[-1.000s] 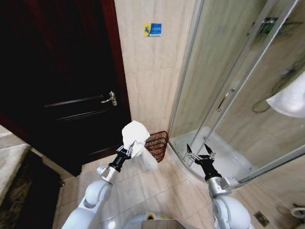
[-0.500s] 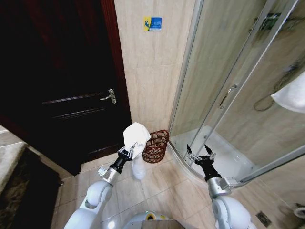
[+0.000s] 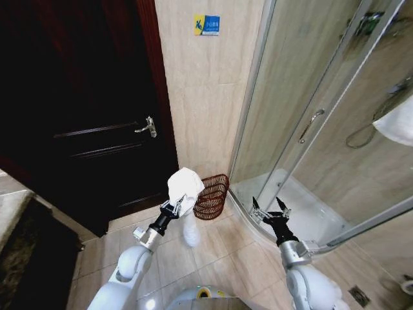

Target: Discard the used towel into the hamper.

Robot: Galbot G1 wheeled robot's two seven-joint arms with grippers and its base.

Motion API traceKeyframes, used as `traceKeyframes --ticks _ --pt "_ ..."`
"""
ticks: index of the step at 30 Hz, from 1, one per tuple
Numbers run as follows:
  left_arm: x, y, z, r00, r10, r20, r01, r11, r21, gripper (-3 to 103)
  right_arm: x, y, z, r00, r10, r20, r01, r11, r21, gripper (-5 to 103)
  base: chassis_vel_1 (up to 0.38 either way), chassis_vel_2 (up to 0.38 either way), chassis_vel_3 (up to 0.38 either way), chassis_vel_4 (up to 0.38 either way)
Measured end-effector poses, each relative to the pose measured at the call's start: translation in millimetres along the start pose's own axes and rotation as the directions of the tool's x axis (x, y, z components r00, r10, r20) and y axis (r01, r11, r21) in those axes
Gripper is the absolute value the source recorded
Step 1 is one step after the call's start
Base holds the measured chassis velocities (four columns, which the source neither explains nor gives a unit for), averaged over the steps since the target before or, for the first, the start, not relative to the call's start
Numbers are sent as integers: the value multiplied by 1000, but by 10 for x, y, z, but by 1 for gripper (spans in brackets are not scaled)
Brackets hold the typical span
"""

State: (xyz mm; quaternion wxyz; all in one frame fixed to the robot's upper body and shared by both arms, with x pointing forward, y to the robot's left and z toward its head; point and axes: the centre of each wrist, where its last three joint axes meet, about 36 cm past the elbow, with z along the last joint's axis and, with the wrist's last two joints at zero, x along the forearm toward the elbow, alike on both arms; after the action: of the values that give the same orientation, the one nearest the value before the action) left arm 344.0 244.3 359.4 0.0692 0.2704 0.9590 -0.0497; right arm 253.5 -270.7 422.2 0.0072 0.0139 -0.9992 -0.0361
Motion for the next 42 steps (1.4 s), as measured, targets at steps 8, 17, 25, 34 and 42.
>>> traceKeyframes --ticks 8,17,25,34,42 --pt "-21 39 54 1000 -22 18 22 1000 -4 9 16 -12 55 1000 6 -2 -6 1000 12 100 0 0 0 0" --pt "-20 24 30 1000 -6 26 6 1000 -7 9 67 -28 98 1000 -3 -8 4 1000 26 100 0 0 0 0" --pt "-51 51 -40 999 34 21 -34 999 -22 9 91 -16 67 1000 -5 -4 5 1000 29 100 -101 100 108 -106" --pt "-135 -53 -5 995 102 5 -101 995 -11 9 124 8 80 1000 -5 8 4 1000 30 100 -75 81 75 -72" --pt "-482 -232 254 985 160 -71 -159 987 15 9 143 18 93 1000 -4 7 4 999 32 100 25 -12 -6 12"
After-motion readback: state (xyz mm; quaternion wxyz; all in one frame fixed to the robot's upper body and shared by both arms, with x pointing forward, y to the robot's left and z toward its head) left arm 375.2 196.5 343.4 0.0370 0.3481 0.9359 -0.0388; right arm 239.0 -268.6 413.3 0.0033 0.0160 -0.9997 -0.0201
